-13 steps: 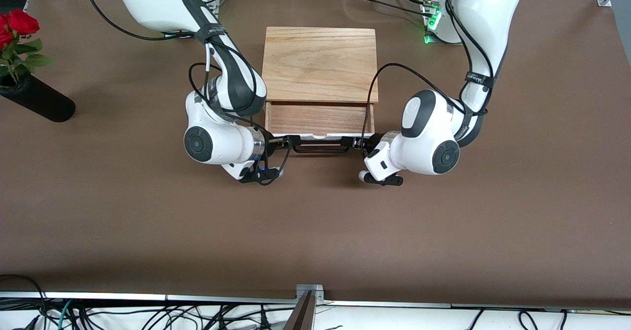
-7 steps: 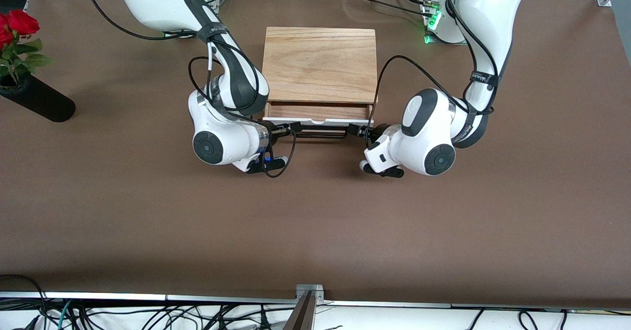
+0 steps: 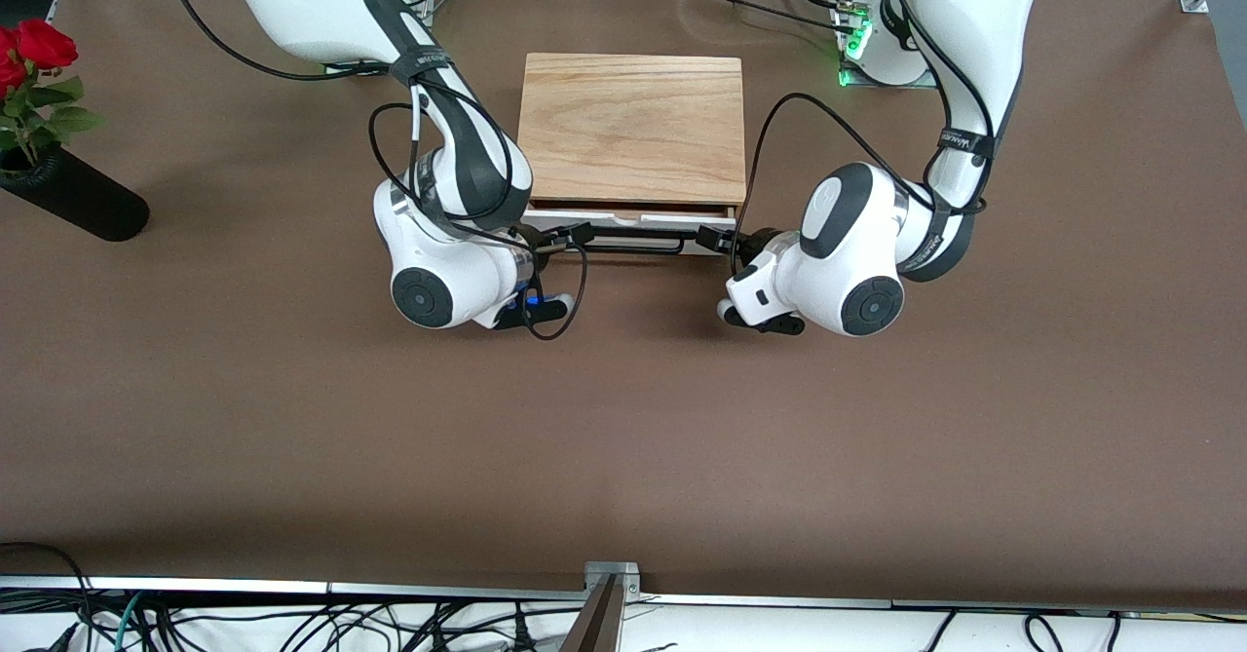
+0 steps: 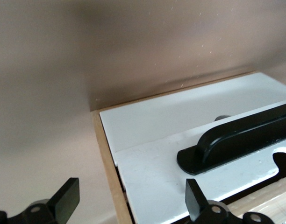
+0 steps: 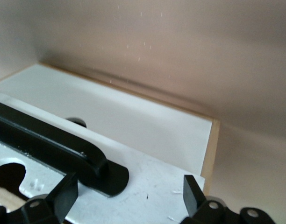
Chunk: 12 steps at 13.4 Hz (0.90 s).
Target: Close drawer with both arms simultaneously
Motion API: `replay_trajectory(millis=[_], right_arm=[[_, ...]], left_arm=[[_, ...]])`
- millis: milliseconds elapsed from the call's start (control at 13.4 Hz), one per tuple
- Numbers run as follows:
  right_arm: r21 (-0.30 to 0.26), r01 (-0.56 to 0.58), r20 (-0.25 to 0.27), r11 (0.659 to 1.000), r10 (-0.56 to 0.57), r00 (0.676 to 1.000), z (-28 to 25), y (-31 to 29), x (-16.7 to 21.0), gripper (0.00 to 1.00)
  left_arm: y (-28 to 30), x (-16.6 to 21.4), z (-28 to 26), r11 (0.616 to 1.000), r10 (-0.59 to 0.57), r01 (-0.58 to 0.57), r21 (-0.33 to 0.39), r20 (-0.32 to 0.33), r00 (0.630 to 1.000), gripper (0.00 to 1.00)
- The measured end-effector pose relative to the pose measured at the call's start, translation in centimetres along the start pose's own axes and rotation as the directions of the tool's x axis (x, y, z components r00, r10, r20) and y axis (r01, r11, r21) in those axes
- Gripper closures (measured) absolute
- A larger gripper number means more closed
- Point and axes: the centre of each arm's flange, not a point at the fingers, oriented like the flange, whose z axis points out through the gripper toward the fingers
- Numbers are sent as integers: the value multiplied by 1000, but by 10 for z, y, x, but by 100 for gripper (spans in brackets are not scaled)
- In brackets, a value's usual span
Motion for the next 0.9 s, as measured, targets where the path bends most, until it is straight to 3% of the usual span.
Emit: replay_trajectory(millis=[524, 748, 898], right_arm=[[37, -19, 104, 999, 15, 994, 19, 5, 0, 0], [41, -21, 111, 999, 17, 994, 20, 6, 2, 0], [46, -16, 89, 999, 12, 996, 10, 4, 3, 0]], left_arm=[[-10, -16, 12, 1000, 19, -20, 10, 33, 999, 0], [-12, -16, 7, 1000, 16, -16, 7, 24, 1000, 0], [-30, -17, -22, 1000, -5, 5, -18, -6, 1000, 0]])
